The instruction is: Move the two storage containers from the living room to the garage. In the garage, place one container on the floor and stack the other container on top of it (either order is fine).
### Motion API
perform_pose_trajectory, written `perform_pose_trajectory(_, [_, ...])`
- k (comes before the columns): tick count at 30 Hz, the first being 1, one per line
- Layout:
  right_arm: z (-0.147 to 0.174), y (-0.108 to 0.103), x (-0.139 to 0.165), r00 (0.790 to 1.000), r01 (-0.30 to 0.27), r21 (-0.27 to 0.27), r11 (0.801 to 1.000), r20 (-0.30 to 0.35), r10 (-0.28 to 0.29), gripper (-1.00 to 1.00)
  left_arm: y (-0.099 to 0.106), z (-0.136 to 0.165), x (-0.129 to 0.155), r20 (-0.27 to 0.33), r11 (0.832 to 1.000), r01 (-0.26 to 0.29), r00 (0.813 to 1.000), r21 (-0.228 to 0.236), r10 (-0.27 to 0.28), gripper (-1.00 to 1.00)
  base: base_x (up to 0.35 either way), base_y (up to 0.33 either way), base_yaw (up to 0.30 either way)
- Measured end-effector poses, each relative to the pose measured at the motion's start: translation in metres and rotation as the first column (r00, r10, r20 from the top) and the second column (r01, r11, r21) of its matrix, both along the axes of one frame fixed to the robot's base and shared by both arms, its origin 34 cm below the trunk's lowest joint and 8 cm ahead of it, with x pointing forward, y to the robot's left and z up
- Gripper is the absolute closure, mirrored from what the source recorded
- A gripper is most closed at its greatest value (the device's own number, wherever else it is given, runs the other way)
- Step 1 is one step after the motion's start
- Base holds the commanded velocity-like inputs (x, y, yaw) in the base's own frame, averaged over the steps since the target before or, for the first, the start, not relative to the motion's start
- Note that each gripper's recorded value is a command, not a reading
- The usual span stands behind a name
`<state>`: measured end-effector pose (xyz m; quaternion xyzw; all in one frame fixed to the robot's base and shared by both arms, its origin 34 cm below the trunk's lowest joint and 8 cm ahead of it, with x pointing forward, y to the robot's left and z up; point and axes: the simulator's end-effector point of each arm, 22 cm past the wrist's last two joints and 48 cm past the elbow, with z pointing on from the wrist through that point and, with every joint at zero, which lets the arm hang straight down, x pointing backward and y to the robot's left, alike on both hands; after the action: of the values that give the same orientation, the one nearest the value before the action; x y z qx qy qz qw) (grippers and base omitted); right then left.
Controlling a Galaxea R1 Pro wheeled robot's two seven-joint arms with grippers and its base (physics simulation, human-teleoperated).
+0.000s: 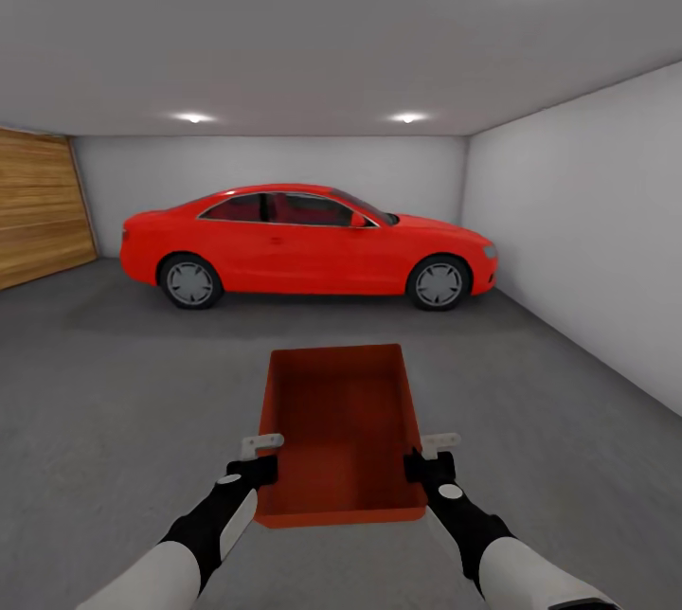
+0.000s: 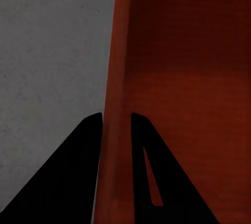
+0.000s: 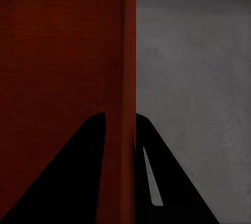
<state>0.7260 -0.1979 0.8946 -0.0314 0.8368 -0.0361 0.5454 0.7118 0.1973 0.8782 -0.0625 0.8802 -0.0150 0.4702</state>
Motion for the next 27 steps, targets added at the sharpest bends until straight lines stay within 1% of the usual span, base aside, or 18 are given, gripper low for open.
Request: perform_pose_trajectory(27, [0.0001,0.0,0.0001,1.0,0.0,0.0,1.0,0.0,0.0,1.0,0.0,0.0,0.0,0.0,1.0,0.0,1.0,0.0,0.0,1.0,0.321,0.0,0.0])
